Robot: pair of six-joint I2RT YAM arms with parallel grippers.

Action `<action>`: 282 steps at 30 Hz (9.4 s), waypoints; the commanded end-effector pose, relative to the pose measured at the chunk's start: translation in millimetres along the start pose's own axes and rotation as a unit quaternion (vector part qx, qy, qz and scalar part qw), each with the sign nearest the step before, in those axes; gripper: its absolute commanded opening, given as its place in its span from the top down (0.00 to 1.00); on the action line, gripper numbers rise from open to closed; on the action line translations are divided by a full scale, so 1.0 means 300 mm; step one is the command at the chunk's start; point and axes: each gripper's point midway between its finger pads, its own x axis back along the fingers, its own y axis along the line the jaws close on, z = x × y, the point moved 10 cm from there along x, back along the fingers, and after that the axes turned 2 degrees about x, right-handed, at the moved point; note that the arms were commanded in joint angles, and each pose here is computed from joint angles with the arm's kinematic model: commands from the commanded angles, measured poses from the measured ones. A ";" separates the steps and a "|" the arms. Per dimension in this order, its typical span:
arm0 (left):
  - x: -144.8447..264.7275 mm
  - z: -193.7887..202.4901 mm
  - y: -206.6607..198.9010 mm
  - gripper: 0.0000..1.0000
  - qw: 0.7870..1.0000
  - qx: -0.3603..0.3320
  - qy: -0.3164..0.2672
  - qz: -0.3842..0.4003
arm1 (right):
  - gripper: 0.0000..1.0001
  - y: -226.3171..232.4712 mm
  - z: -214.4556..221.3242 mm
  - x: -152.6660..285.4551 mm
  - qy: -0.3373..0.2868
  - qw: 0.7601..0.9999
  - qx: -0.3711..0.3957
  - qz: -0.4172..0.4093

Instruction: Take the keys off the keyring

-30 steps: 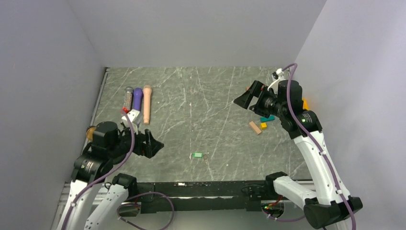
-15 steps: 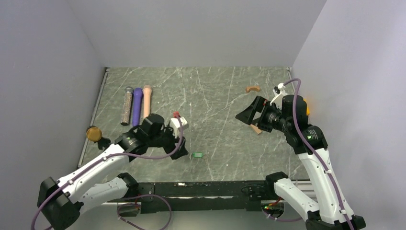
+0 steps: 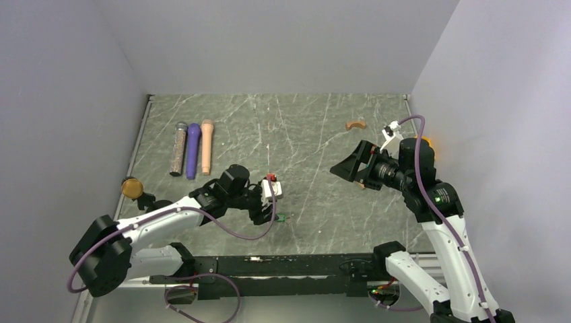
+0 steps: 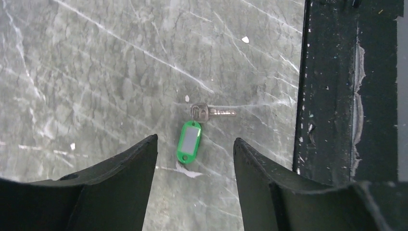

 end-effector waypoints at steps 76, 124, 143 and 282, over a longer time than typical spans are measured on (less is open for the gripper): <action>-0.155 -0.110 0.066 1.00 0.999 0.015 -0.033 0.015 | 0.00 0.070 -0.051 0.004 0.004 0.998 0.003 -0.061; 0.238 -0.645 -0.108 1.00 0.932 0.148 -0.251 -0.216 | 0.46 0.269 -0.012 -0.202 0.042 0.975 -0.008 -0.219; 0.243 -0.665 -0.137 1.00 0.933 0.135 -0.256 -0.216 | 0.75 0.288 0.003 -0.208 0.040 0.975 -0.014 -0.219; 0.433 -0.852 -0.204 1.00 0.950 0.148 -0.274 0.010 | 1.00 0.493 -0.076 0.063 0.065 0.901 0.148 -0.402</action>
